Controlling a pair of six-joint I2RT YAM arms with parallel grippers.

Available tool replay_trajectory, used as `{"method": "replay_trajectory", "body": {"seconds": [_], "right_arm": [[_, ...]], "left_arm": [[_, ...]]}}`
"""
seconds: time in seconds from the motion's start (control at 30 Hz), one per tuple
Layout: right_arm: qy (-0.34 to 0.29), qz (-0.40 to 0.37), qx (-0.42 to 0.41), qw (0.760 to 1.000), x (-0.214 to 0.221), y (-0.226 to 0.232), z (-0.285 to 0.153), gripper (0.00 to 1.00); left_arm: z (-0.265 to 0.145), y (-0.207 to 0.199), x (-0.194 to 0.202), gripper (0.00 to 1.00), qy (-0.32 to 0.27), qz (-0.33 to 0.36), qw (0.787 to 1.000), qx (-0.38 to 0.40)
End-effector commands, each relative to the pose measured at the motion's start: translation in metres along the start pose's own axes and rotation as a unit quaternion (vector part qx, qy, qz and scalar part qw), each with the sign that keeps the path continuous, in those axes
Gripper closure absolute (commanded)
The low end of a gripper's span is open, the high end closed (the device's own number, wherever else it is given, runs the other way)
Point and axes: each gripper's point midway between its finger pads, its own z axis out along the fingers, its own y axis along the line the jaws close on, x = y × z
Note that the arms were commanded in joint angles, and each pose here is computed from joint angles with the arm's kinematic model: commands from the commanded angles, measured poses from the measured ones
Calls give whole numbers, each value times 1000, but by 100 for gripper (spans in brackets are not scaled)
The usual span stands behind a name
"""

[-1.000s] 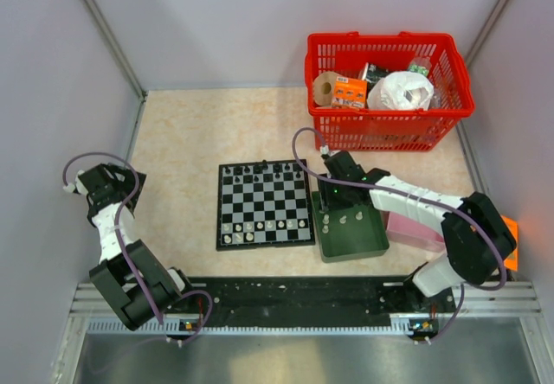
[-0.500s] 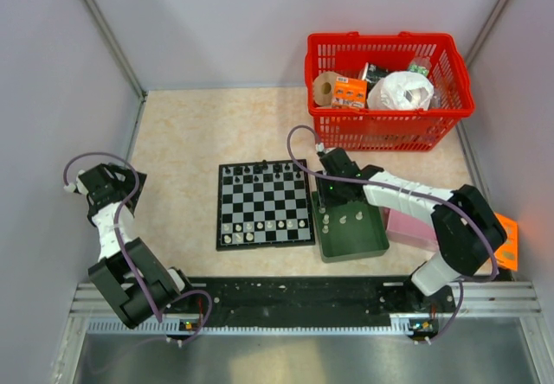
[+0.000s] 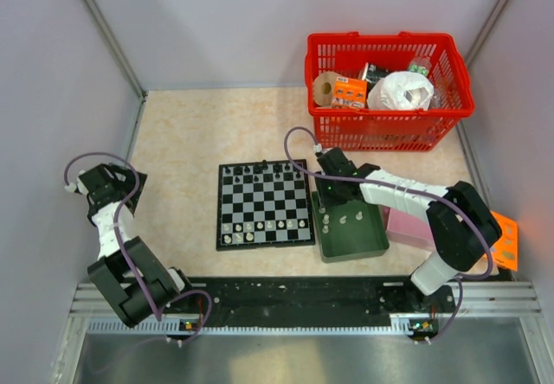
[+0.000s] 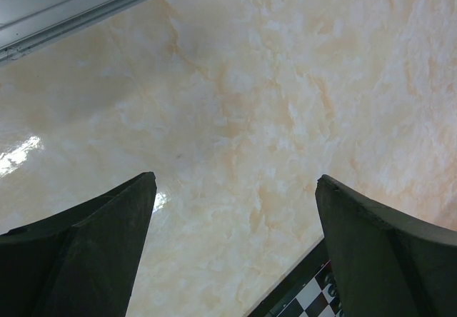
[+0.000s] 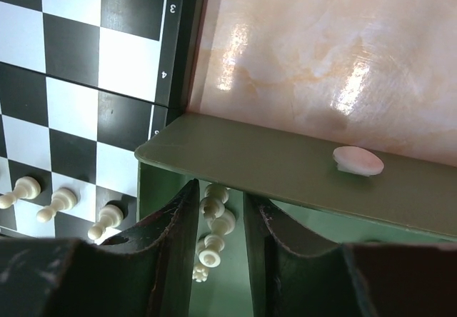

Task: Set up the chess pieces on the board

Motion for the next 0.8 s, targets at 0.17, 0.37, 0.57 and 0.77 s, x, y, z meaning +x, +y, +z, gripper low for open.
{"method": "replay_trajectory", "body": {"seconds": [0.17, 0.37, 0.57, 0.77], "right_arm": [[-22, -12, 0, 1000, -20, 10, -7, 74], [-21, -16, 2, 1000, -20, 11, -8, 83], [-26, -18, 4, 999, -23, 12, -13, 88], [-35, -25, 16, 999, -28, 9, -19, 89]], "left_arm": [[1, -5, -11, 1, -19, 5, 1000, 13], [1, -6, -10, 1, -18, 5, 1000, 14], [1, -5, -11, 1, -19, 4, 1000, 15], [1, -5, -10, 1, -18, 4, 1000, 14]]}}
